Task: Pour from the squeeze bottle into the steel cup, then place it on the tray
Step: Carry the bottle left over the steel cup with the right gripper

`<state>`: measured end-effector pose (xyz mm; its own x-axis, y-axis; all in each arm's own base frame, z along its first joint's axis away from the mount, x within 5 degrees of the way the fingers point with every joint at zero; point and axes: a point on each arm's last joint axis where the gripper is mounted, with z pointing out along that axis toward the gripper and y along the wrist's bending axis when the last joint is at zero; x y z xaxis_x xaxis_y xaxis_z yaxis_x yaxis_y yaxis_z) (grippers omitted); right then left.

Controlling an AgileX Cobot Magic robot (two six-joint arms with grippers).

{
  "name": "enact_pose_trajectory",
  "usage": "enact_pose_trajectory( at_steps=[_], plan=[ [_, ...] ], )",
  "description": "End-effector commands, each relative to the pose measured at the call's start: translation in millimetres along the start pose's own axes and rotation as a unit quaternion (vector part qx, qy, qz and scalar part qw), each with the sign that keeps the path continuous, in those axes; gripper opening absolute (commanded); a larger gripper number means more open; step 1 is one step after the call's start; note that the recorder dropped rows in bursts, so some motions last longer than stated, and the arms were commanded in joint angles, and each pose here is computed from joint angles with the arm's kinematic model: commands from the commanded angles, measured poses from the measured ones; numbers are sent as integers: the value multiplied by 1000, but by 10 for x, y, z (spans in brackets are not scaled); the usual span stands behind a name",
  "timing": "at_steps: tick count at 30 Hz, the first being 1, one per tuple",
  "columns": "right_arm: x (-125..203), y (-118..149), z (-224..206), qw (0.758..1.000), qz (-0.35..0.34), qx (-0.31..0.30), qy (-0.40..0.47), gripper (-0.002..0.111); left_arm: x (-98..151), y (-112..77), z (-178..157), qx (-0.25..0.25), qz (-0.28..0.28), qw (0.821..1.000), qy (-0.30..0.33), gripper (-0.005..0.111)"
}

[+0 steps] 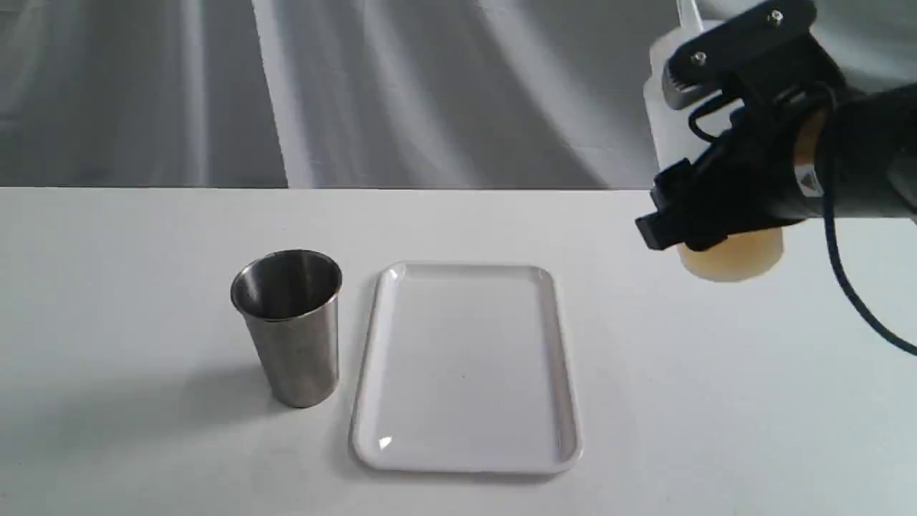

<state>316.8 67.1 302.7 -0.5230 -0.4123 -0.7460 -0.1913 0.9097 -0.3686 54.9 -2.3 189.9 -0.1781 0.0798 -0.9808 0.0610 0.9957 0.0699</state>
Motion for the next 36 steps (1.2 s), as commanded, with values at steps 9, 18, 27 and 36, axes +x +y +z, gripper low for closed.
enact_pose_trajectory(
  at_steps=[9, 18, 27, 36],
  plan=[
    [-601, 549, 278, 990, -138, 31, -17, 6, 7, -4, 2, 3, -2, 1000, -3, 0],
    [-891, 1088, 535, 973, -222, 62, -12, 6, 7, -4, 2, 3, 0, 1000, -3, 0],
    [-873, 1539, 794, 949, -304, 77, -11, 6, 7, -4, 2, 3, 0, 1000, -3, 0],
    [-732, 1787, 931, 932, -352, 86, 2, 6, 7, -4, 2, 3, -2, 1000, -3, 0]
  ],
)
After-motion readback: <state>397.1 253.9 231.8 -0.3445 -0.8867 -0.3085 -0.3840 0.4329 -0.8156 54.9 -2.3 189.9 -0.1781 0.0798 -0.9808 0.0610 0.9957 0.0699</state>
